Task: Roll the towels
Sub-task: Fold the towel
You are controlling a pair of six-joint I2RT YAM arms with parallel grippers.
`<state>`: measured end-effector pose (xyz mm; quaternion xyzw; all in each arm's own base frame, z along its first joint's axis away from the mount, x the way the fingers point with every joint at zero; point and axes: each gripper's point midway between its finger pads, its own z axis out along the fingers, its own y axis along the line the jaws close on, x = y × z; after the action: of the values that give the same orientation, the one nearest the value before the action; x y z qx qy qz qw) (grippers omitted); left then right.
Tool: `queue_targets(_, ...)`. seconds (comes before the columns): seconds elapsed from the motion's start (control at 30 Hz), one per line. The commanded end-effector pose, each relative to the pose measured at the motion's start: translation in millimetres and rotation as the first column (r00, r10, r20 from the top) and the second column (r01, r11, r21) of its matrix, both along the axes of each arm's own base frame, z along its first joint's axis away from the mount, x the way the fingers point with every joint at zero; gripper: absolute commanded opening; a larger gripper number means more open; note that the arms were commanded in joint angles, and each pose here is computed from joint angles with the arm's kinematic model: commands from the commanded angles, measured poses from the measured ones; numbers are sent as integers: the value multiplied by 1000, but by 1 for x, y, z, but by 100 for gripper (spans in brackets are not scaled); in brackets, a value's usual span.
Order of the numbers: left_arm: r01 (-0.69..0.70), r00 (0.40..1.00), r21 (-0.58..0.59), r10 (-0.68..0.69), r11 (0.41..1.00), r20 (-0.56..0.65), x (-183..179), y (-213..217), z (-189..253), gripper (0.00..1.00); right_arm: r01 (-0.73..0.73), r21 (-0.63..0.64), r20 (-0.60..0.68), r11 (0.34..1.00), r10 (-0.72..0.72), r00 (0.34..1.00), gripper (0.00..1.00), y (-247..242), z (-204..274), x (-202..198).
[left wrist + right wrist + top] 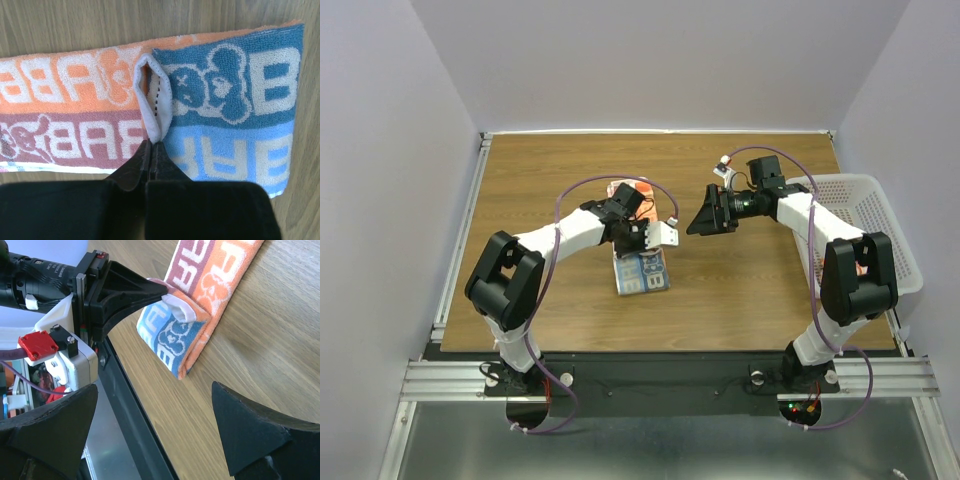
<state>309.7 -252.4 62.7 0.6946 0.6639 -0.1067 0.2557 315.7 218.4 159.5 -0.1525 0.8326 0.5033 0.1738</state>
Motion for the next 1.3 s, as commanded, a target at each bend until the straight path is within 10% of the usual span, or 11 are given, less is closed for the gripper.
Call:
queue_targets(0.0, 7, 999, -20, -6, 1000, 45, 13, -4, 14, 0, -7, 24, 4, 1000, 7, 1000, 100, -1, 5, 1)
queue_targets(0.43, 4, 998, -13, -4, 1000, 65, 24, -5, 6, 11, -6, 26, -7, 1000, 6, 1000, 100, -2, 2, 1)
queue_targets(0.67, -43, 994, -75, 50, 996, 99, 38, -6, 37, 39, -2, 13, 13, 1000, 2, 1000, 100, -4, 3, 0)
queue_targets(0.77, -105, 983, -221, 134, 970, 124, 54, -9, 109, 65, -4, -6, 74, 1000, 5, 997, 100, -6, 7, 2)
queue_targets(0.87, -155, 970, -331, 207, 931, 127, 57, 0, 161, 68, -4, -12, 106, 1000, 6, 994, 99, -5, 13, 7)
queue_targets(1.27, -167, 953, -449, 260, 878, 154, -48, 59, 155, 81, -236, -28, 138, 971, 238, 961, 62, 89, 1, 3)
